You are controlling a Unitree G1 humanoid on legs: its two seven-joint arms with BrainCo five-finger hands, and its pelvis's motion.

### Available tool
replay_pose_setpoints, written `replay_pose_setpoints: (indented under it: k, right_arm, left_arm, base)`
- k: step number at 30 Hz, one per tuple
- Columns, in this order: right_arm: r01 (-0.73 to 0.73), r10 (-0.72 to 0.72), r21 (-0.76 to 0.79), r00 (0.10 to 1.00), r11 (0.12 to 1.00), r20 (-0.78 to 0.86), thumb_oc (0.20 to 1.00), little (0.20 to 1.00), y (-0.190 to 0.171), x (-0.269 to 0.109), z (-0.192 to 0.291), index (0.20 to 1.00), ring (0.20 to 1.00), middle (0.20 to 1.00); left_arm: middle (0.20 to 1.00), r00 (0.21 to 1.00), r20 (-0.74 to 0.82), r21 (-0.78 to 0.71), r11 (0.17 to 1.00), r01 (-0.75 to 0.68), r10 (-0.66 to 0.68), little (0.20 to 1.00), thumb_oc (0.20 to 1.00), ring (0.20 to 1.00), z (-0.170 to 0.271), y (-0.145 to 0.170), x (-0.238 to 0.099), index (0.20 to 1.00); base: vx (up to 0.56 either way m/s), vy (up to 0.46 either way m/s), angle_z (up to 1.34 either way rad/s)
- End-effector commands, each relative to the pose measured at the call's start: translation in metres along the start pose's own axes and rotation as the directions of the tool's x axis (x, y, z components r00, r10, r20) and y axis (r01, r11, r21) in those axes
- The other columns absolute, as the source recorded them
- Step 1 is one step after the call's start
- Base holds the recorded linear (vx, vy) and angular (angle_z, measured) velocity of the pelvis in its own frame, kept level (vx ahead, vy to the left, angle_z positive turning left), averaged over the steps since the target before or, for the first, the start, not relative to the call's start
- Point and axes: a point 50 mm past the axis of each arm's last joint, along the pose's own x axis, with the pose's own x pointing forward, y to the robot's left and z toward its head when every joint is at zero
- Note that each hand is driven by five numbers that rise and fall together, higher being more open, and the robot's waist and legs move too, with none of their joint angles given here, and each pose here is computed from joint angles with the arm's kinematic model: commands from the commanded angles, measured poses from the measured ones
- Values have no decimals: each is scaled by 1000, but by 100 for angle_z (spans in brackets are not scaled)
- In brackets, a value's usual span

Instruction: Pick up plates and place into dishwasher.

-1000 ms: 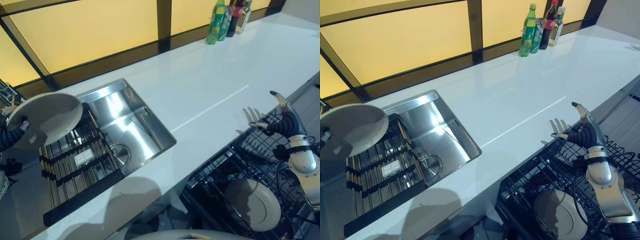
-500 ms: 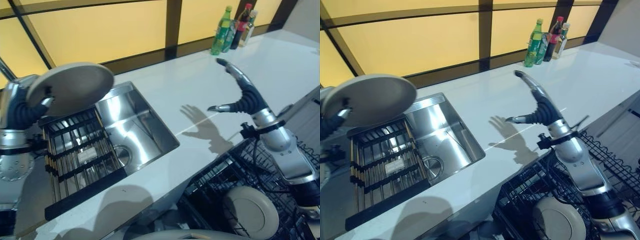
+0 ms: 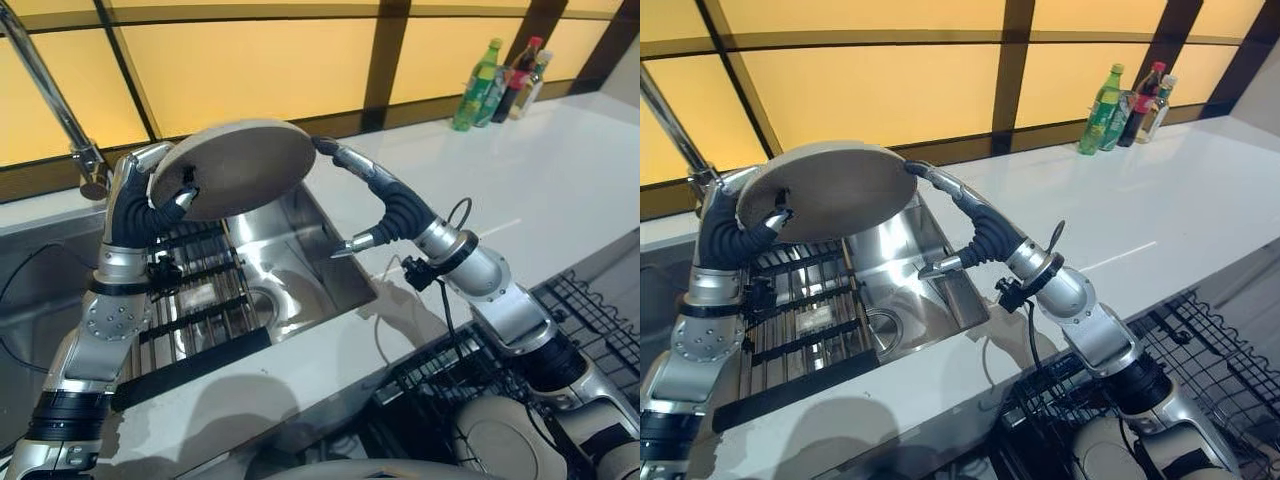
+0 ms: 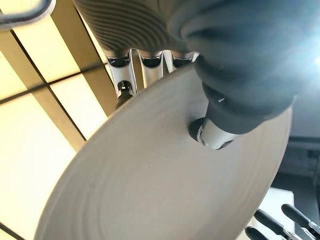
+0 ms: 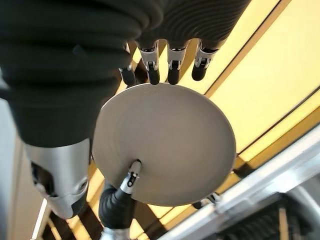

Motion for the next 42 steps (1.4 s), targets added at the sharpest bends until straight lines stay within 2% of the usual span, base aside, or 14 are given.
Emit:
replay_pose_setpoints:
  k: [1,4,8,12,15,32,39,42]
  right_arm:
    - [-58,56,9,985,998,161,1000,1000,4,27,29,1000,1000,1000]
    - [-63,60,10,980,998,187,1000,1000,7,30,34,1000,1000,1000]
    - [-49,49,-8,982,999,185,1000,1000,6,30,35,1000,1000,1000]
    - [-11,14,-19,986,1000,166,1000,1000,0,26,31,1000,1000,1000]
    - [9,-5,-28,989,1000,150,1000,1000,-3,22,28,1000,1000,1000]
    - [203,-197,-64,977,977,79,1000,1000,-29,-2,13,1000,1000,1000]
    - [113,-109,-59,992,992,59,1000,1000,-23,-2,12,1000,1000,1000]
    - [60,-57,-109,998,992,30,1000,1000,-17,2,10,1000,1000,1000]
  left_arm:
    - [200,975,217,-51,997,54,-41,200,200,200,29,-13,29,200]
    - [200,971,229,-99,990,99,-74,200,200,200,32,-16,28,200]
    - [200,939,293,-126,966,226,-181,200,200,200,45,-22,24,200]
    - [200,887,367,-95,938,334,-279,200,200,200,56,-24,15,200]
    - [200,884,357,-101,929,357,-301,200,200,200,55,-22,11,200]
    - [200,931,268,-38,963,268,-248,200,200,200,39,-7,-1,200]
    - [200,905,350,-29,963,269,-242,200,200,200,49,-10,4,200]
    - [200,881,409,-25,962,272,-238,200,200,200,58,-10,9,200]
  base:
    - [-20,-14,9]
    - [-26,-1,8]
    - [-21,3,11]
    - [-33,-11,9]
    - [-27,-8,4]
    - [-2,0,0]
    - [0,0,0]
    - [0,0,0]
